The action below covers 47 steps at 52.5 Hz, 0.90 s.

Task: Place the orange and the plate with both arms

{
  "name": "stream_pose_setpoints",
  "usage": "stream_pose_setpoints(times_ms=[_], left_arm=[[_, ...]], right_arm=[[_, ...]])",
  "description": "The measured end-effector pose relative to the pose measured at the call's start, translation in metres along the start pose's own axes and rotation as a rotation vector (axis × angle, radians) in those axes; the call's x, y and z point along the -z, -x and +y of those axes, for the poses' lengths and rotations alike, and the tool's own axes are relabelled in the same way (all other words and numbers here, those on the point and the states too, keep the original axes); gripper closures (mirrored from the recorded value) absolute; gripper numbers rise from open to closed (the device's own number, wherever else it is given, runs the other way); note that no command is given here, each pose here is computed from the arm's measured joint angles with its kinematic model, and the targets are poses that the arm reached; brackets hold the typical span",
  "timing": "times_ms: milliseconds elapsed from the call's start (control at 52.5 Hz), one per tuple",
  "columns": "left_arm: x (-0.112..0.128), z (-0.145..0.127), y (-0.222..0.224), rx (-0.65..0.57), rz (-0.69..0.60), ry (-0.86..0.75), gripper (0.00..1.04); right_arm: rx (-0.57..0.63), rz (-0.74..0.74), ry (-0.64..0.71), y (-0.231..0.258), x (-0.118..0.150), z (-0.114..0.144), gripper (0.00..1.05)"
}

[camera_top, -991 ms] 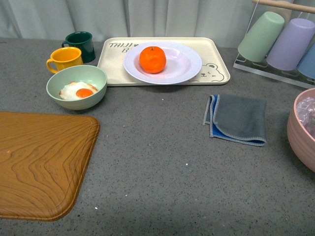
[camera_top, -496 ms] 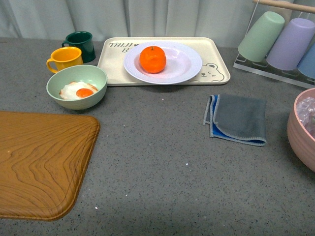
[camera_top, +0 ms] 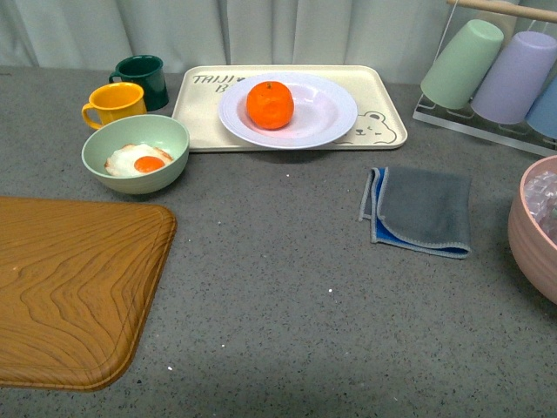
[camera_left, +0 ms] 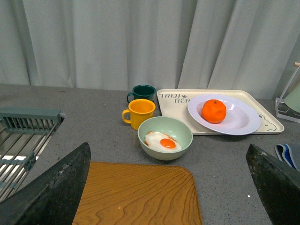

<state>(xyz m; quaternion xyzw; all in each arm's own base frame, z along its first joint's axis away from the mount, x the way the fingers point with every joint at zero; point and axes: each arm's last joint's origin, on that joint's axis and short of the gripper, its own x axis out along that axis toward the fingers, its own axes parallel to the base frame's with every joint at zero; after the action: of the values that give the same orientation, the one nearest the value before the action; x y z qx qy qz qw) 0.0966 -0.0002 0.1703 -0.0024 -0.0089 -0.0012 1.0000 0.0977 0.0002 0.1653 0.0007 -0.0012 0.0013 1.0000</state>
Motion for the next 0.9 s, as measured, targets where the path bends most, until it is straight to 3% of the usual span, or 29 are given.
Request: stream_pose_setpoints(times_ms=[400,896], left_arm=[[0.0000,0.0000,0.0000,0.000,0.000,0.000,0.07],[0.0000,0.0000,0.0000,0.000,0.000,0.000,0.07]], right_arm=[[0.000,-0.001,-0.001,0.0000,-0.0001,0.0000,0.08],[0.000,-0.001,-0.001,0.0000,-0.0001,0.0000,0.09]])
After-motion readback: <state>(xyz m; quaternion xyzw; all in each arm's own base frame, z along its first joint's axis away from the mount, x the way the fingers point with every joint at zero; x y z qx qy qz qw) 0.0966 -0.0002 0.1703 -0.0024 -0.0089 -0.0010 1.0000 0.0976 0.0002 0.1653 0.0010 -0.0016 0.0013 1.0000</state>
